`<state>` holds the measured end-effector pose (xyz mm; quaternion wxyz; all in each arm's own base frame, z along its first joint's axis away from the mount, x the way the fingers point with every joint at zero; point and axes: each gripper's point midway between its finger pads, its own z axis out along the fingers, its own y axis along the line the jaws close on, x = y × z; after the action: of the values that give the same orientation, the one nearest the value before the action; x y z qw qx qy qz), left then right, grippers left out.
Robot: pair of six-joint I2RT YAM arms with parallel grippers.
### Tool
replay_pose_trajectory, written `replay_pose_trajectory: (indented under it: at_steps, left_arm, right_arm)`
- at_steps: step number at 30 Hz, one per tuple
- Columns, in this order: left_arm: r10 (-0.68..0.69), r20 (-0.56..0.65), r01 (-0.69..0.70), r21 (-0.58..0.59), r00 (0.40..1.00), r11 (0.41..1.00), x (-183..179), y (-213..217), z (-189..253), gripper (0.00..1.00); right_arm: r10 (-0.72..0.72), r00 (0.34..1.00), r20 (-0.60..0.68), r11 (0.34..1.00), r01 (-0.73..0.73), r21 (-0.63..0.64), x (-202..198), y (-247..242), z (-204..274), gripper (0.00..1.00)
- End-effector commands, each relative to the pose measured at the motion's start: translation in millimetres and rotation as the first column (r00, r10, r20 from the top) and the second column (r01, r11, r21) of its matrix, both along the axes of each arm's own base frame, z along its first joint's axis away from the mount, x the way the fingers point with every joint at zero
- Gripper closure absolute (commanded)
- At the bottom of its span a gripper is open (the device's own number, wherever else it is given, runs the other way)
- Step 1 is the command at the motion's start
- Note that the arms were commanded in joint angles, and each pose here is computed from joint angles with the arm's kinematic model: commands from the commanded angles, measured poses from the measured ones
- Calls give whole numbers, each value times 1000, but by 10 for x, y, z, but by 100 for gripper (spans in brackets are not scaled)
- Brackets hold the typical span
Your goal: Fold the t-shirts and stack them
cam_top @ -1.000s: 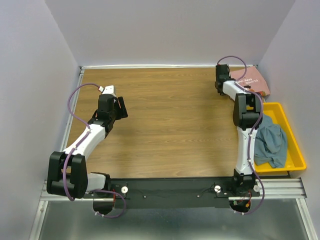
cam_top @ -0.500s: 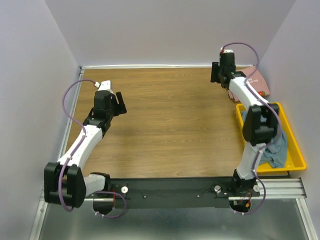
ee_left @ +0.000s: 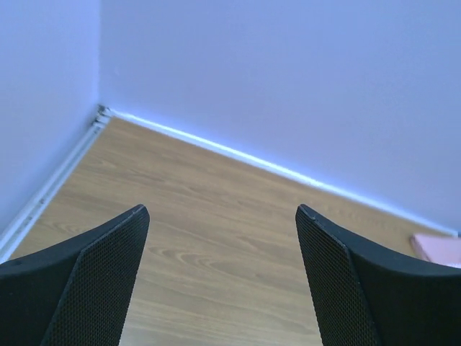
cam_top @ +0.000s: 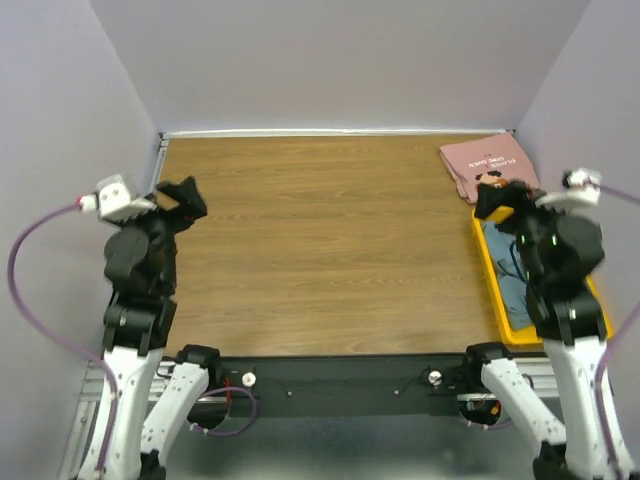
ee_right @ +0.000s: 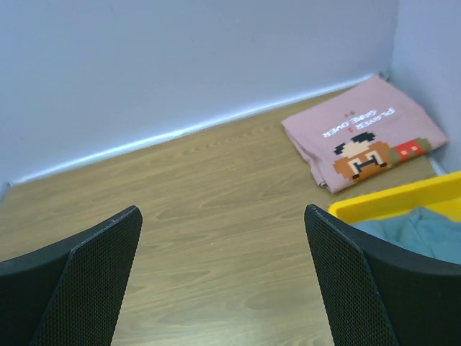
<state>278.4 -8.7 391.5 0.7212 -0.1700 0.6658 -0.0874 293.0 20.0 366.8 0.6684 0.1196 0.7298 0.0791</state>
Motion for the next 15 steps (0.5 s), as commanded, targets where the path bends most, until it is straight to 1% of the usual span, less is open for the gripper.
replay_pose_trajectory:
  at_steps: [1, 2, 3, 4, 5, 6, 9, 11, 15]
  left_arm:
    - [214, 50, -210, -84, 975, 974, -354, 408, -166, 5]
    - [234, 128, -219, -118, 964, 968, -504, 464, -46, 5]
    - [257, 147, -237, -142, 955, 961, -559, 509, -64, 5]
    - [307, 150, -277, -193, 940, 941, -575, 583, -191, 4]
    - [324, 177, -282, -225, 929, 933, -626, 613, -195, 4]
    - [334, 200, -283, -246, 921, 927, -692, 640, -287, 4]
    - [339, 280, -260, -282, 898, 924, -832, 665, -258, 3]
    - [326, 283, -248, -277, 902, 928, -819, 641, -334, 3]
    - [340, 270, -255, -303, 901, 918, -792, 653, -472, 3]
  right_arm:
    - [-90, 995, 30, 996, 91, -1, -458, -221, -254, 0]
    - [-123, 988, 95, 992, 124, -5, -648, -312, -164, 0]
    - [-128, 985, 112, 991, 130, -14, -713, -336, -168, 0]
    - [-139, 984, 112, 989, 143, -24, -744, -366, -239, 0]
    - [-145, 982, 123, 988, 149, -26, -784, -383, -243, 0]
    - [-161, 978, 135, 986, 166, -23, -827, -418, -240, 0]
    - [-155, 980, 123, 987, 160, -28, -816, -407, -301, 0]
    - [-152, 982, 109, 987, 156, -30, -792, -397, -356, 0]
    - [-155, 984, 88, 987, 159, -33, -758, -397, -438, 0]
